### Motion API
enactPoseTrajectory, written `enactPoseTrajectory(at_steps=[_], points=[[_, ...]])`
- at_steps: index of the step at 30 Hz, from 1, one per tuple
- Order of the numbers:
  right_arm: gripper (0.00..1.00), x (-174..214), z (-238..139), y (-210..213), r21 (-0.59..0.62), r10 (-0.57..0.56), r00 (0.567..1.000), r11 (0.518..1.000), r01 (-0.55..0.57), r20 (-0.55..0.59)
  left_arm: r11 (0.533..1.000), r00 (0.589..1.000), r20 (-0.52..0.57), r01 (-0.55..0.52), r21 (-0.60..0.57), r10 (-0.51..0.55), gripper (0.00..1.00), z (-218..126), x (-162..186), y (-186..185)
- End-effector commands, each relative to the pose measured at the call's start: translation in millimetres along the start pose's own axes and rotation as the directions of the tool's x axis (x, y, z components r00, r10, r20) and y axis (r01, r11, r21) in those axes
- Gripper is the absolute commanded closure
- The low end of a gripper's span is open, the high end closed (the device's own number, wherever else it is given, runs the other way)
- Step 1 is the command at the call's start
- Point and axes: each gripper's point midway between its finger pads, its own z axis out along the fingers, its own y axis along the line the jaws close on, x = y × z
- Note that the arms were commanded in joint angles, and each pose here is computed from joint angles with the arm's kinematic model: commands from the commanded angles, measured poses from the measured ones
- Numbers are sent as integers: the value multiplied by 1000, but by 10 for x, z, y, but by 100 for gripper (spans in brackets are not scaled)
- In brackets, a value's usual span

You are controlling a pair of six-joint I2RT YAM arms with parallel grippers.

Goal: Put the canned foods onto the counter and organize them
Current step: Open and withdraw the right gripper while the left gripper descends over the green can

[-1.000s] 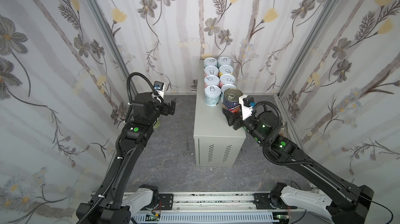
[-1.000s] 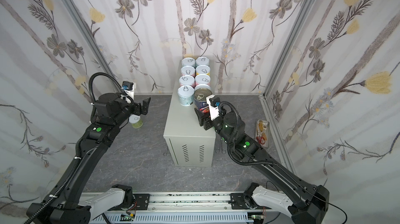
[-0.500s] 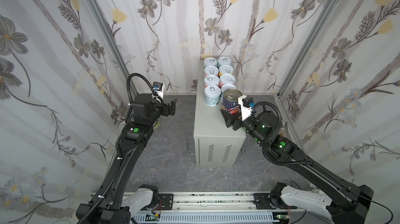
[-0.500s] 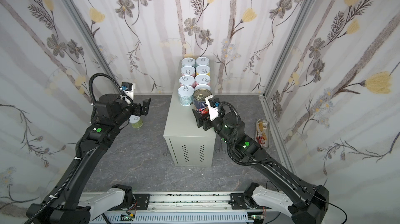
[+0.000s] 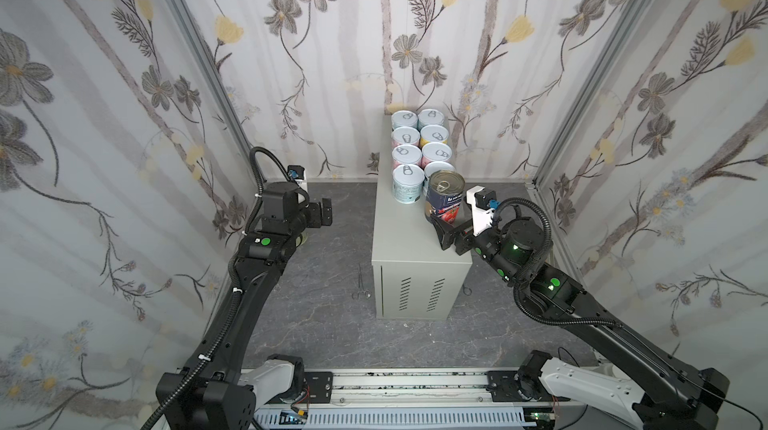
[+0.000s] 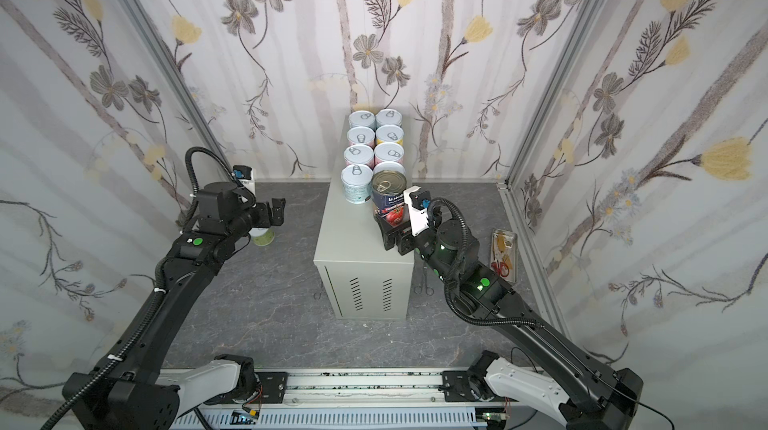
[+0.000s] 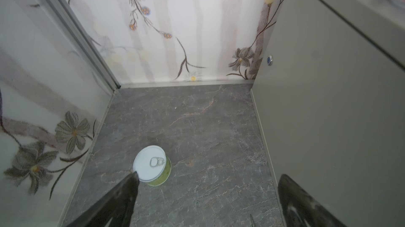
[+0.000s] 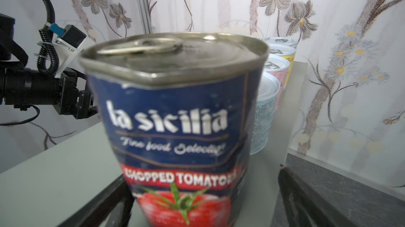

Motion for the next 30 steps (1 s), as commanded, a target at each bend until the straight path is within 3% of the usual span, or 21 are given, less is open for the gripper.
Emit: enactPoseTrajectory(at_steps=[1, 20, 30], points=[[0, 178, -63, -15, 1, -27, 997, 1000, 27, -72, 995, 994, -65, 87, -55, -91, 0, 99, 182, 149], [0, -21, -738, -255, 79, 46, 999, 996, -45, -16, 951, 919, -257, 266, -159, -300, 0, 800, 678, 804], [0, -130, -941, -358, 121, 96, 995, 988, -97, 11, 937, 864, -381, 250, -244, -329, 0, 1251, 1072, 1097]])
